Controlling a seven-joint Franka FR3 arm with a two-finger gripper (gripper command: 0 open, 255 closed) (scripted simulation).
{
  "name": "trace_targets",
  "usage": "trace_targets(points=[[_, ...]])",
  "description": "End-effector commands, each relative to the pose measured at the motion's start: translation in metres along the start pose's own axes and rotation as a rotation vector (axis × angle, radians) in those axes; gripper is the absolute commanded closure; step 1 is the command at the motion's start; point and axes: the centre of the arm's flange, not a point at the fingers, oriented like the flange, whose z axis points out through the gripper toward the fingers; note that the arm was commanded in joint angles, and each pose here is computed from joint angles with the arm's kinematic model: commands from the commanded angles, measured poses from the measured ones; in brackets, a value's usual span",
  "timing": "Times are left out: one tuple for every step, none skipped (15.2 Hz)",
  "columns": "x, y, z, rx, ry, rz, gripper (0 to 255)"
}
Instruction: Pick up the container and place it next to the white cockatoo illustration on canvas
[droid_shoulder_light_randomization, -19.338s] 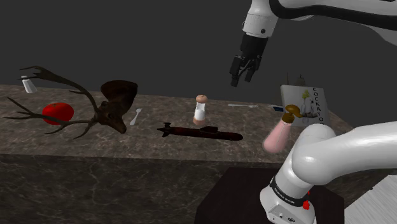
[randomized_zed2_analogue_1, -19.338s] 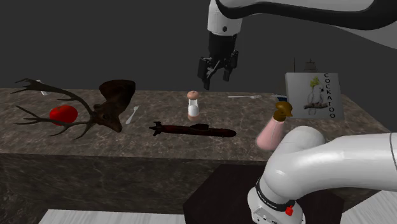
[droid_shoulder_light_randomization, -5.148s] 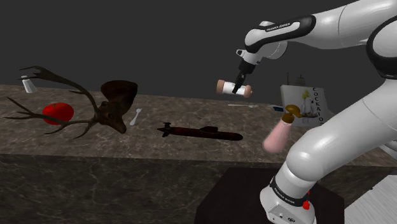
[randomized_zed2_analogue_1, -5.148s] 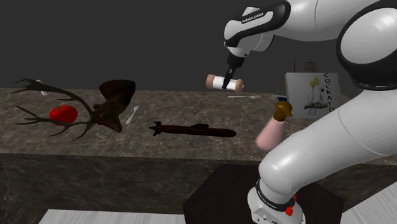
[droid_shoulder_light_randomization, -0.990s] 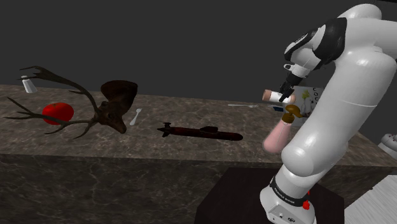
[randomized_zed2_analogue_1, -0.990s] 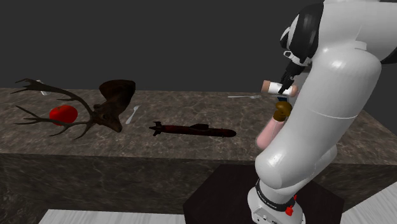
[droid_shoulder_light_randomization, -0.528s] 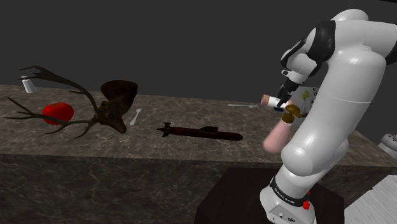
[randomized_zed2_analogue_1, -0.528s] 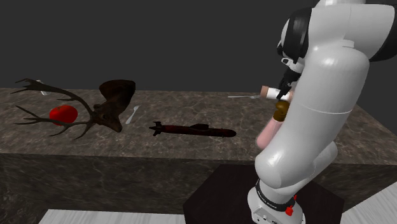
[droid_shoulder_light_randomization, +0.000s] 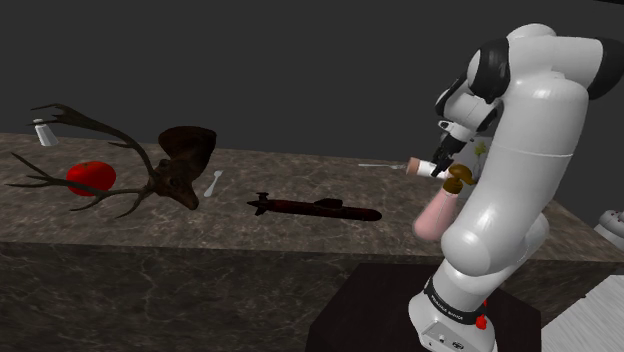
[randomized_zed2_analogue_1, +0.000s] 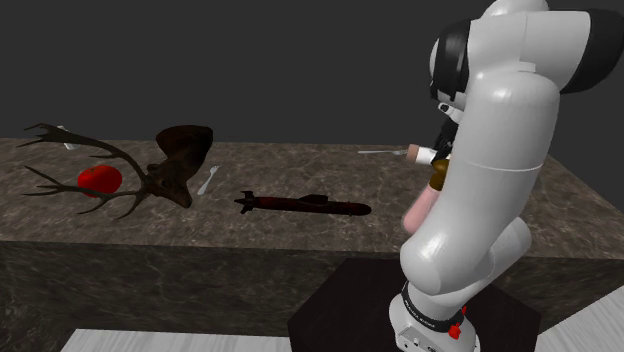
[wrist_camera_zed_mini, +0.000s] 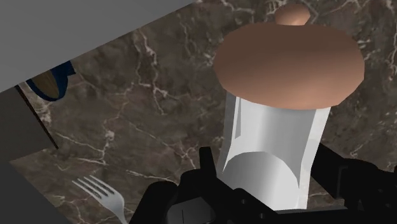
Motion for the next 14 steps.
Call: trace_targets(points=[[-0.003, 0.001, 0.011, -0.001, 0.0, 0.0, 255], [-0.004, 0.002, 0.016, -0.001, 0.0, 0.0, 255], [-0.005, 0.002, 0.021, -0.001, 0.0, 0.0, 255], [-0.006, 0.002, 0.026, -0.001, 0.0, 0.0, 255], [-0.008, 0.002, 0.031, -0.001, 0.0, 0.0, 255], [-0.009, 0.003, 0.037, -0.001, 0.0, 0.0, 255], [-0.01, 0.003, 0.042, -0.001, 0.0, 0.0, 255], [-0.011, 0.003, 0.047, -0.001, 0.0, 0.0, 255], [-0.012, 0.004, 0.053, -0.001, 0.0, 0.0, 255], [-0.012, 0.004, 0.053, -0.001, 0.0, 0.0, 255], [-0.012, 0.004, 0.053, -0.001, 0.0, 0.0, 255], [-0.012, 0.004, 0.053, -0.001, 0.0, 0.0, 255], [-0.012, 0.004, 0.053, -0.001, 0.0, 0.0, 255], [-0.012, 0.004, 0.053, -0.001, 0.0, 0.0, 255]])
